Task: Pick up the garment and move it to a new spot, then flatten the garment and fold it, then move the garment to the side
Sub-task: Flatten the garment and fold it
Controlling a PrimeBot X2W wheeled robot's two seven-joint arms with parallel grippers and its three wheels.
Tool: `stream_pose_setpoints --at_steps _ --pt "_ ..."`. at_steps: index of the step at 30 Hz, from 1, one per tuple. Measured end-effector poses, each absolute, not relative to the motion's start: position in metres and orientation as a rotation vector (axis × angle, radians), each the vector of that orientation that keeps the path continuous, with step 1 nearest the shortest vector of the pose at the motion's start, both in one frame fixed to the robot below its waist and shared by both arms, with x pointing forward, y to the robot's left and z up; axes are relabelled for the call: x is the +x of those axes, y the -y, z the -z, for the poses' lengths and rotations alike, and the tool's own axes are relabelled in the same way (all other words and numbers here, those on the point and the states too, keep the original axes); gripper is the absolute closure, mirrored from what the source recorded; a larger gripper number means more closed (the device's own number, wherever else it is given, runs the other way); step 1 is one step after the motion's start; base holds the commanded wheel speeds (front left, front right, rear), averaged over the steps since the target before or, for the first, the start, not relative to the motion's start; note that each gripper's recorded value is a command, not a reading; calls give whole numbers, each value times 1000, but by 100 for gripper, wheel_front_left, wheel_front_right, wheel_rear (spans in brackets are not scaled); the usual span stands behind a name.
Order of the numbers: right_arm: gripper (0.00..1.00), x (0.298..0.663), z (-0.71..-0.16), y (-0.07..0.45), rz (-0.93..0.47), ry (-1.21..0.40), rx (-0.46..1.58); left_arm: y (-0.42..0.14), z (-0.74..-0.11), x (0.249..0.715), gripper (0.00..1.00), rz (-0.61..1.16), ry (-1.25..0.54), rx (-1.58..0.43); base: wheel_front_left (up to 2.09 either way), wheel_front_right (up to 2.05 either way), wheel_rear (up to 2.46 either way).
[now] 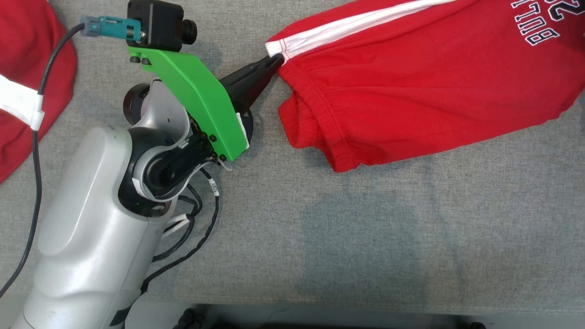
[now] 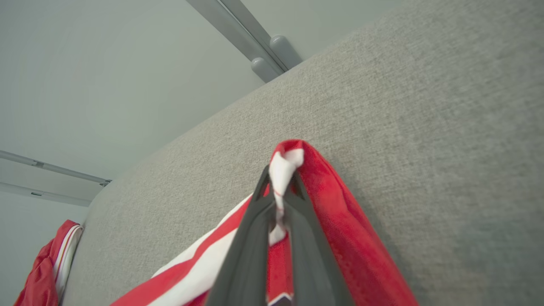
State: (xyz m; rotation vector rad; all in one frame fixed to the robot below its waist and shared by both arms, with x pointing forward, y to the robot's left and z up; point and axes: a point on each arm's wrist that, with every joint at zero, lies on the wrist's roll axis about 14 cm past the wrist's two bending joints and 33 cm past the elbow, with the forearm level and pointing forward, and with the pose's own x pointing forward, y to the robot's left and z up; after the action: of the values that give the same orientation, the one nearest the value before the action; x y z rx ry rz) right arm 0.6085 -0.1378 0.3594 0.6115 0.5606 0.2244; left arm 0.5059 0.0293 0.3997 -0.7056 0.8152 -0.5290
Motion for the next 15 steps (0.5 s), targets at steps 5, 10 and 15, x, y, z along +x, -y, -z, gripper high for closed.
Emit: stream_pose_setpoints --at_steps 5,10,15 --pt "100 614 -361 134 -225 -557 596 -31 -404 504 100 519 -811 -708 0 0 0" --pt "100 618 -366 120 -254 -559 592 -33 -409 503 100 507 -802 -709 0 0 0" --pt "0 616 -363 116 -259 -576 555 -38 -412 503 67 485 -790 -712 0 0 0"
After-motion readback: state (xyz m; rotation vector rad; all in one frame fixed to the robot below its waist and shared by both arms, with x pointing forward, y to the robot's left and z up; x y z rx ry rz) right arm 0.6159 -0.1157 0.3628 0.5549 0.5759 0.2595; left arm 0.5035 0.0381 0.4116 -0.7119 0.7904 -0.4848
